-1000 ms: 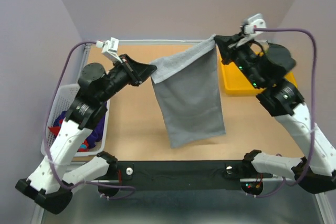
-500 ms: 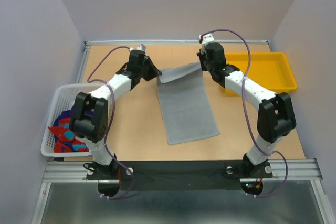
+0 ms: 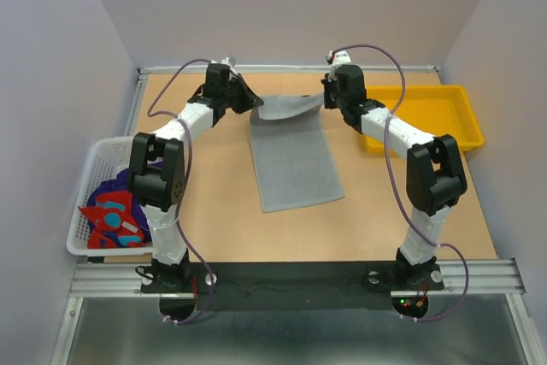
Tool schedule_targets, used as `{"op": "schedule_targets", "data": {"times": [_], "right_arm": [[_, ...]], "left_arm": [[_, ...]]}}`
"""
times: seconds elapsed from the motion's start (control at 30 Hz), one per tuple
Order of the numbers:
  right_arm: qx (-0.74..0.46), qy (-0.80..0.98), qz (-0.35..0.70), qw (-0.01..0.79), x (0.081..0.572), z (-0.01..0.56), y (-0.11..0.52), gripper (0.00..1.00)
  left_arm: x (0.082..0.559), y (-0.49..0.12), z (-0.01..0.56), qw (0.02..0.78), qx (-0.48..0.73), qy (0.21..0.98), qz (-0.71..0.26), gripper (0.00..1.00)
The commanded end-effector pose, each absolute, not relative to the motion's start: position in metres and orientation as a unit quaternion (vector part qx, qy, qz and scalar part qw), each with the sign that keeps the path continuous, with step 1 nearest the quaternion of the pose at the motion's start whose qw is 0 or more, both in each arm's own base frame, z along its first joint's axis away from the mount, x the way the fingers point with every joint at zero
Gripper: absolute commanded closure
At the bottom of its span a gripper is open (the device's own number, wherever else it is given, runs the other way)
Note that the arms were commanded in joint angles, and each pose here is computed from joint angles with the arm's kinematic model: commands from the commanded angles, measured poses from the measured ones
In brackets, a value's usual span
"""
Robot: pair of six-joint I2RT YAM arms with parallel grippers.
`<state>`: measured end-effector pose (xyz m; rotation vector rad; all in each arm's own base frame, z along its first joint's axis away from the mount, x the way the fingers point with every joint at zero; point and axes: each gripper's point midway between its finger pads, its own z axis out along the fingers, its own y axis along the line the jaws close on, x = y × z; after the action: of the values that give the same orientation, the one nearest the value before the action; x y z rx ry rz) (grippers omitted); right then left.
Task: Fold and stack the towels
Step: Fold the towel
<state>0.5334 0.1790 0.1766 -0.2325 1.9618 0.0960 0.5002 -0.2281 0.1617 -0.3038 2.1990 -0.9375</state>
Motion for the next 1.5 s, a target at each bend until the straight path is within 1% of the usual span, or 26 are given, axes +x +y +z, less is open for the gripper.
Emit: {"op": "schedule_targets", "data": {"times": [0.0,0.2,0.33,0.37,0.47,0.5,0.57,0.6,0.8,0.9,1.03,1.27,1.47], "right_arm": [[-0.077,0.819,0.096,0.56,0.504,0.2,0.183,1.0],[-0.075,0.846,0.134,0.51,0.456,0.185,0.182,0.99],[-0.07,0.868,0.139,0.472,0.419,0.167,0.173,0.99],[-0.075,0.868,0.157,0.466,0.408,0.171,0.176,0.99],[-0.069,0.88,0.162,0.44,0.384,0.151,0.17,1.0],[-0.067,0.88,0.173,0.437,0.375,0.153,0.171,1.0],[-0.066,0.89,0.183,0.412,0.357,0.137,0.17,0.99],[-0.067,0.889,0.189,0.411,0.351,0.138,0.17,0.99],[-0.057,0.911,0.183,0.365,0.317,0.105,0.159,0.99],[-0.05,0.917,0.188,0.347,0.305,0.097,0.158,1.0],[-0.027,0.932,0.182,0.311,0.285,0.073,0.151,1.0],[0.003,0.949,0.171,0.266,0.266,0.042,0.144,0.99],[0.006,0.955,0.157,0.252,0.264,0.029,0.141,0.99]], "left_arm": [[0.459,-0.227,0.169,0.343,-0.1,0.854,-0.378,1.0],[0.405,-0.236,0.157,0.32,-0.089,0.861,-0.385,1.0],[0.36,-0.236,0.13,0.289,-0.096,0.876,-0.373,1.0],[0.353,-0.236,0.127,0.288,-0.098,0.877,-0.371,1.0],[0.326,-0.236,0.118,0.289,-0.105,0.881,-0.359,1.0],[0.317,-0.24,0.124,0.295,-0.098,0.878,-0.364,1.0],[0.303,-0.238,0.113,0.288,-0.112,0.882,-0.355,1.0],[0.292,-0.241,0.11,0.286,-0.107,0.883,-0.357,1.0],[0.268,-0.242,0.088,0.271,-0.13,0.884,-0.358,1.0],[0.264,-0.238,0.081,0.273,-0.141,0.884,-0.353,1.0],[0.257,-0.233,0.061,0.262,-0.152,0.889,-0.343,1.0],[0.24,-0.243,0.038,0.229,-0.148,0.897,-0.348,1.0],[0.234,-0.237,0.022,0.226,-0.152,0.905,-0.328,1.0]]}}
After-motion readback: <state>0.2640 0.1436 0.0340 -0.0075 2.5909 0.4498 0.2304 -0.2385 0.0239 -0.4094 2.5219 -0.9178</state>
